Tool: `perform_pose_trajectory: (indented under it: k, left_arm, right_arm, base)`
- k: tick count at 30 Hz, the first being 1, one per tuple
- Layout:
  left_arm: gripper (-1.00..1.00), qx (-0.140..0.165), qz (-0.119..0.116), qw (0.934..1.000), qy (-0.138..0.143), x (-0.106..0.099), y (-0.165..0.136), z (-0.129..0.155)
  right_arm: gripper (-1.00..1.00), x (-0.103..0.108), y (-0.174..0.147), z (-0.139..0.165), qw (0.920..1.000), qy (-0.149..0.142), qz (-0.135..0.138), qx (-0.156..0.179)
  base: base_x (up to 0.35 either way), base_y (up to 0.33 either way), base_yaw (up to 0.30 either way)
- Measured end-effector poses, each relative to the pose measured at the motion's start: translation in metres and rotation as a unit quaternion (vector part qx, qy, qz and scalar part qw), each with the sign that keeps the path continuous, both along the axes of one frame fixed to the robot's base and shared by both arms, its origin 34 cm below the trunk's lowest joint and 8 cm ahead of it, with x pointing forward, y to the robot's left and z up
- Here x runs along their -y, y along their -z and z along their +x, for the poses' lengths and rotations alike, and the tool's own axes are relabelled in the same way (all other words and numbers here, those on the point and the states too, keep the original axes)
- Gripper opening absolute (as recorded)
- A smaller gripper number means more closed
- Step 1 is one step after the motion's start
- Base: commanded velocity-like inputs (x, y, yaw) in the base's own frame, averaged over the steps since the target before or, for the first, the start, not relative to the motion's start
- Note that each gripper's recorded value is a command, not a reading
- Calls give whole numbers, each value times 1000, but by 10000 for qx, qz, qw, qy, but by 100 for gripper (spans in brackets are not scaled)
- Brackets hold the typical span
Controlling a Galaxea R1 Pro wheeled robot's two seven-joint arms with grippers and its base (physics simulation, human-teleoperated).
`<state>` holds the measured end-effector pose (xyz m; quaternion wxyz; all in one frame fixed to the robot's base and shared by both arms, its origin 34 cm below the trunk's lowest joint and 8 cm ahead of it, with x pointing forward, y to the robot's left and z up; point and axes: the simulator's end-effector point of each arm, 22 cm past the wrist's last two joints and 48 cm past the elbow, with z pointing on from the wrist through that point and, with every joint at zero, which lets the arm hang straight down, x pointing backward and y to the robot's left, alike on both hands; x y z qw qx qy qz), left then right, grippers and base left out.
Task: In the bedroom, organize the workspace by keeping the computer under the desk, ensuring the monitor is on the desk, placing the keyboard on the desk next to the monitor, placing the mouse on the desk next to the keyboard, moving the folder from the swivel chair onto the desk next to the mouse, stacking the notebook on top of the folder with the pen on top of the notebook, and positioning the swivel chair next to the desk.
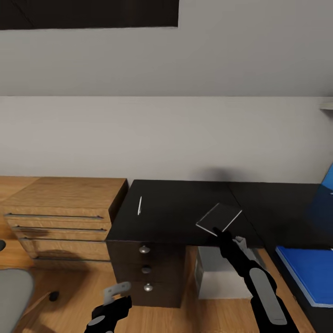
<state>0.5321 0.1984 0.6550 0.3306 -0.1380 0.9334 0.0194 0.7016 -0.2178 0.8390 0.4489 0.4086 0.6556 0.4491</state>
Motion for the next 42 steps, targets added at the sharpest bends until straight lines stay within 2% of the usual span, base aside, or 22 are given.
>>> perform_pose_trajectory:
  k: [3, 7, 10, 28, 30, 42]
  left_arm:
    - [100, 25, -11, 10000, -25, 0, 0, 1]
    - [100, 2, 2, 10000, -35, -1, 2, 0]
    - [100, -134, 95, 9999, -44, -6, 14, -7]
    - [100, -219, 149, 9996, -67, -9, 21, -12]
    - [100, -219, 147, 9996, -66, -9, 21, -12]
    - [100, -220, 147, 9996, -62, -8, 21, -12]
  right_arm:
    - [-100, 4, -2, 0, 10000, 45, -5, 25]
    - [-100, 22, 0, -1, 9997, 236, 22, -13]
    - [-100, 27, -3, -2, 9996, 290, 25, 17]
    - [-100, 49, -3, -3, 9986, 527, 61, 15]
    - [-100, 59, -2, -4, 9979, 640, 73, 4]
    - [-100, 74, -1, -6, 9967, 804, 110, -13]
  base:
    - [-199, 0, -260]
    - [-276, -46, -263]
    - [-110, -34, -263]
    - [-7, -2, -264]
    - [0, 0, -264]
    - [0, 0, -264]
